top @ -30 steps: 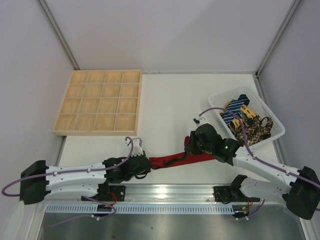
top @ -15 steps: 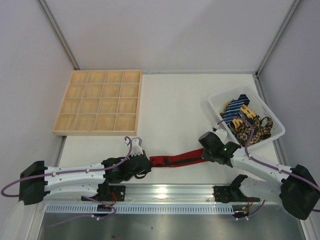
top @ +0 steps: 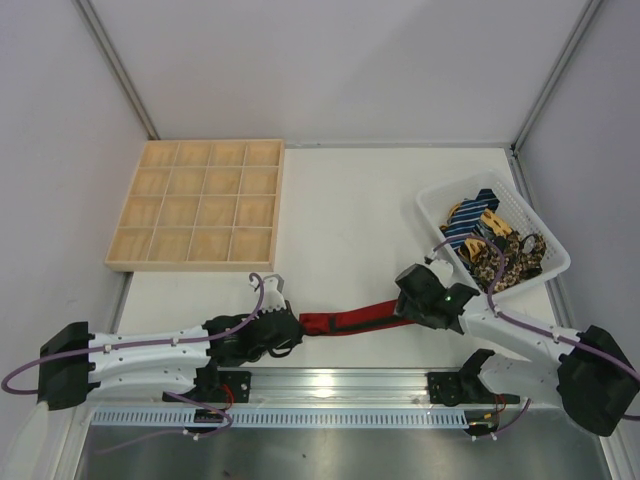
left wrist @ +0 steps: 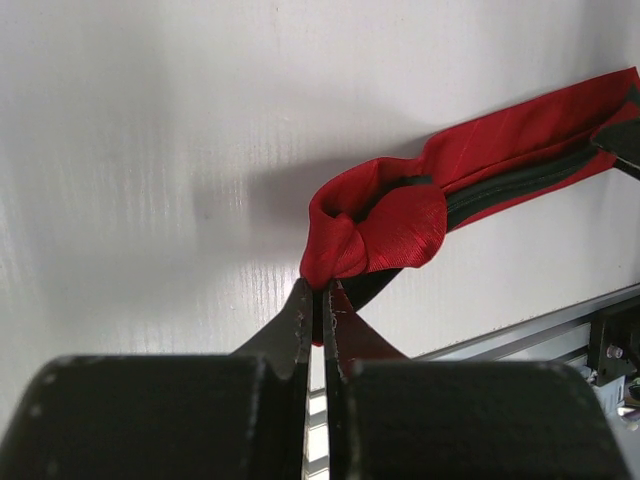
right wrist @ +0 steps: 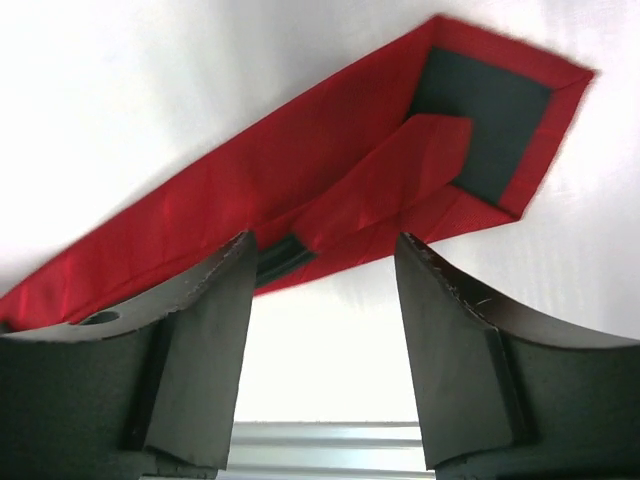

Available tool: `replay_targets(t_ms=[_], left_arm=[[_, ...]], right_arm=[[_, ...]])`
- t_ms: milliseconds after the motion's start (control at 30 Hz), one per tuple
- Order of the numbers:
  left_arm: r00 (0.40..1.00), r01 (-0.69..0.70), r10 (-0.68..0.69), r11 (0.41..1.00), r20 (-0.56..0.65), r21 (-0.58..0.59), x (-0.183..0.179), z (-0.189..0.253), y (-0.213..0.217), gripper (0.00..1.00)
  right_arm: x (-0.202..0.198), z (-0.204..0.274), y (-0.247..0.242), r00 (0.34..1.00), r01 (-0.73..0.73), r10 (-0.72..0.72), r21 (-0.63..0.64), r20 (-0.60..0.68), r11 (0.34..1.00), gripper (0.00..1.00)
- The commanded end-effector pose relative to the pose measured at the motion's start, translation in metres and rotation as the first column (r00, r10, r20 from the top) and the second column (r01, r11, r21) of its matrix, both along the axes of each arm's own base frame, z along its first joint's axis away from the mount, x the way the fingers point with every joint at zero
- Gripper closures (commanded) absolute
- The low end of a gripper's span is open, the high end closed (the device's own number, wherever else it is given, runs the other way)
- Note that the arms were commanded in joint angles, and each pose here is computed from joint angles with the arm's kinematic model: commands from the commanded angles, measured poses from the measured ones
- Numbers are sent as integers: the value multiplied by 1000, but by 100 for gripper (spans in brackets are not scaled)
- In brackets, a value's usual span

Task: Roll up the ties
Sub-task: Roll the tie

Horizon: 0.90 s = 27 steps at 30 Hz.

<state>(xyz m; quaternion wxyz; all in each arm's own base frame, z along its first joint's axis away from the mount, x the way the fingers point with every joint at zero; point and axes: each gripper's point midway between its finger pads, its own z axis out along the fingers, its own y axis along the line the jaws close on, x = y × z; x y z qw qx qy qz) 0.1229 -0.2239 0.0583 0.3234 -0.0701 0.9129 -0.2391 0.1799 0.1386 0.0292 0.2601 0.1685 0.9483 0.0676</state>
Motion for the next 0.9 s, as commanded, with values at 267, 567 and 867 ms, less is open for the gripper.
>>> replay_targets(t_ms=[267, 567, 867], left_arm=[[1000, -16, 16, 1000, 22, 15, 7, 12, -4, 100], [1000, -15, 15, 999, 23, 31, 9, 18, -10, 100], [999, -7, 6, 999, 35, 40, 11, 26, -13, 100]], right_arm=[[-23, 79, 128, 765, -641, 552, 314, 332, 700, 43], [-39, 90, 202, 603, -790, 679, 437, 420, 431, 45], [-37, 63, 213, 608, -783, 693, 441, 389, 439, 62]])
